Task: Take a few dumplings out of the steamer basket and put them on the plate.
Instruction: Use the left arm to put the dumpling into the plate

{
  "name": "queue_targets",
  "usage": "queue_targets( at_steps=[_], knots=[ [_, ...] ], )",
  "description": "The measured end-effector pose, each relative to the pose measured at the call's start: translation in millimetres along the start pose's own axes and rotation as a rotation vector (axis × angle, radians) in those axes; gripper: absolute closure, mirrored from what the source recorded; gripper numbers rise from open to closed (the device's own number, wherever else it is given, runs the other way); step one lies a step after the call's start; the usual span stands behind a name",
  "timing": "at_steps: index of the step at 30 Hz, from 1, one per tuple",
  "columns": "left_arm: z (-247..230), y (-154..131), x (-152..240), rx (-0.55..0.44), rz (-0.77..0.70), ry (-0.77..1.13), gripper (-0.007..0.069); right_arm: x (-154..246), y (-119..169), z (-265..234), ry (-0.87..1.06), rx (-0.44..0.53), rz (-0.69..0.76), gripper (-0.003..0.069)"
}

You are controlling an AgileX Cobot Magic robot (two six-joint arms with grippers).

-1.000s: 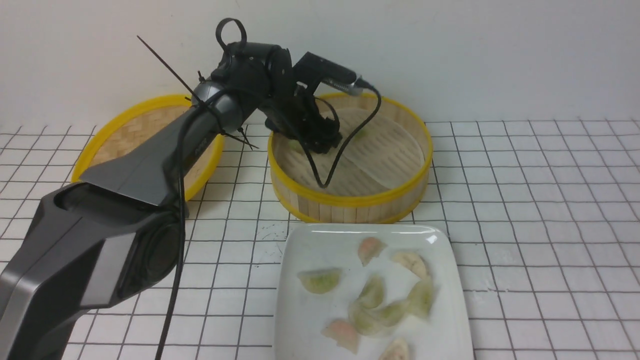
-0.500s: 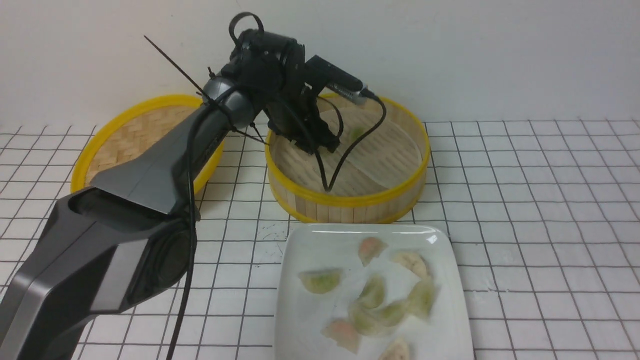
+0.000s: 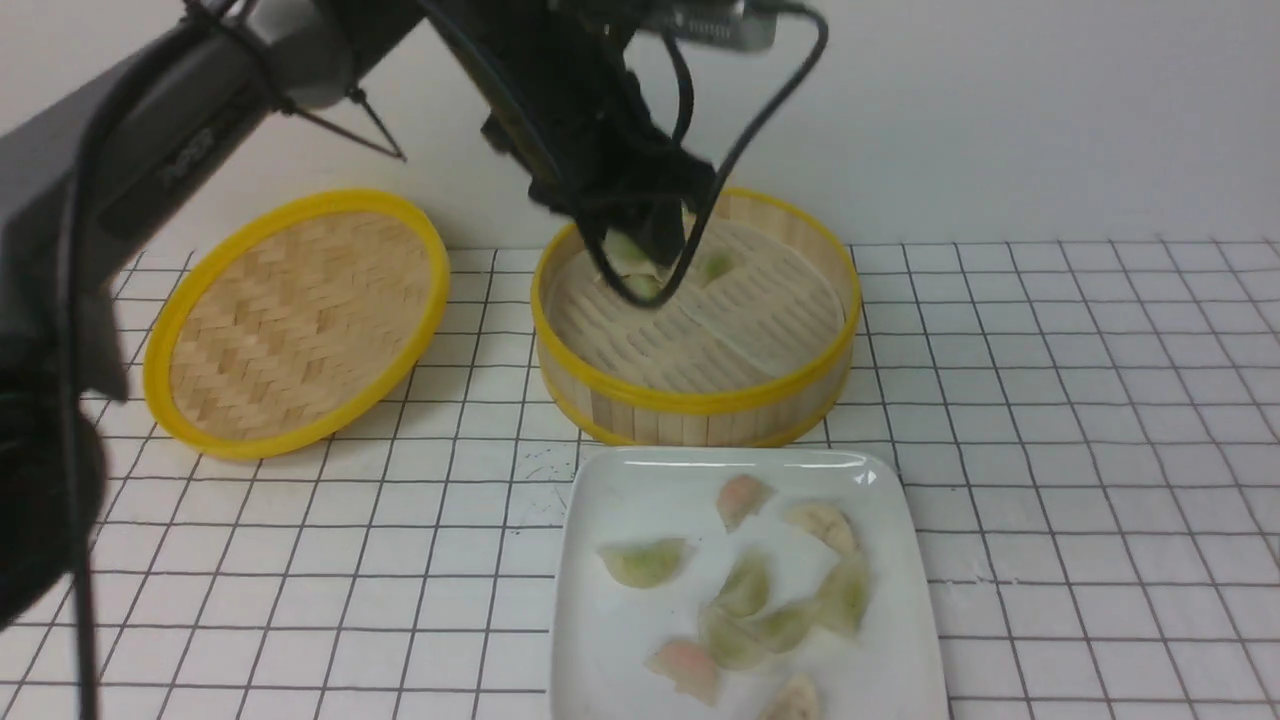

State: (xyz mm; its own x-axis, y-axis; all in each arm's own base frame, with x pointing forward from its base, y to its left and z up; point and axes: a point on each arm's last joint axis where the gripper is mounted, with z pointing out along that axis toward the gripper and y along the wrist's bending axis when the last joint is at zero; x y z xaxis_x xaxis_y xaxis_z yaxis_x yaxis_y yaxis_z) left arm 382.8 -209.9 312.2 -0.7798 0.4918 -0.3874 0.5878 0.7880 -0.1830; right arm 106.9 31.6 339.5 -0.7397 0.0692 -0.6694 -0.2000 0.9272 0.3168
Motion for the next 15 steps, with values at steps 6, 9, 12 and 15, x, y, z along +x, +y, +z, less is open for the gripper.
queue_targets(
  at_steps=[6, 9, 12, 15],
  knots=[
    [54, -6, 38, 0.023, 0.041, 0.146, 0.0356, 0, 0, 0, -0.005, 0.000, -0.004, 0.0671],
    [71, -7, 37, 0.019, 0.058, 0.132, 0.0328, -1, 0, 0, -0.006, -0.002, -0.004, 0.0671],
    [84, -12, 37, 0.025, 0.103, 0.143, 0.0197, -1, 1, 0, -0.009, -0.015, 0.002, 0.0671],
    [86, -17, 32, 0.026, 0.137, 0.117, 0.0066, -1, 2, 0, -0.011, -0.027, 0.009, 0.0671]
  ],
)
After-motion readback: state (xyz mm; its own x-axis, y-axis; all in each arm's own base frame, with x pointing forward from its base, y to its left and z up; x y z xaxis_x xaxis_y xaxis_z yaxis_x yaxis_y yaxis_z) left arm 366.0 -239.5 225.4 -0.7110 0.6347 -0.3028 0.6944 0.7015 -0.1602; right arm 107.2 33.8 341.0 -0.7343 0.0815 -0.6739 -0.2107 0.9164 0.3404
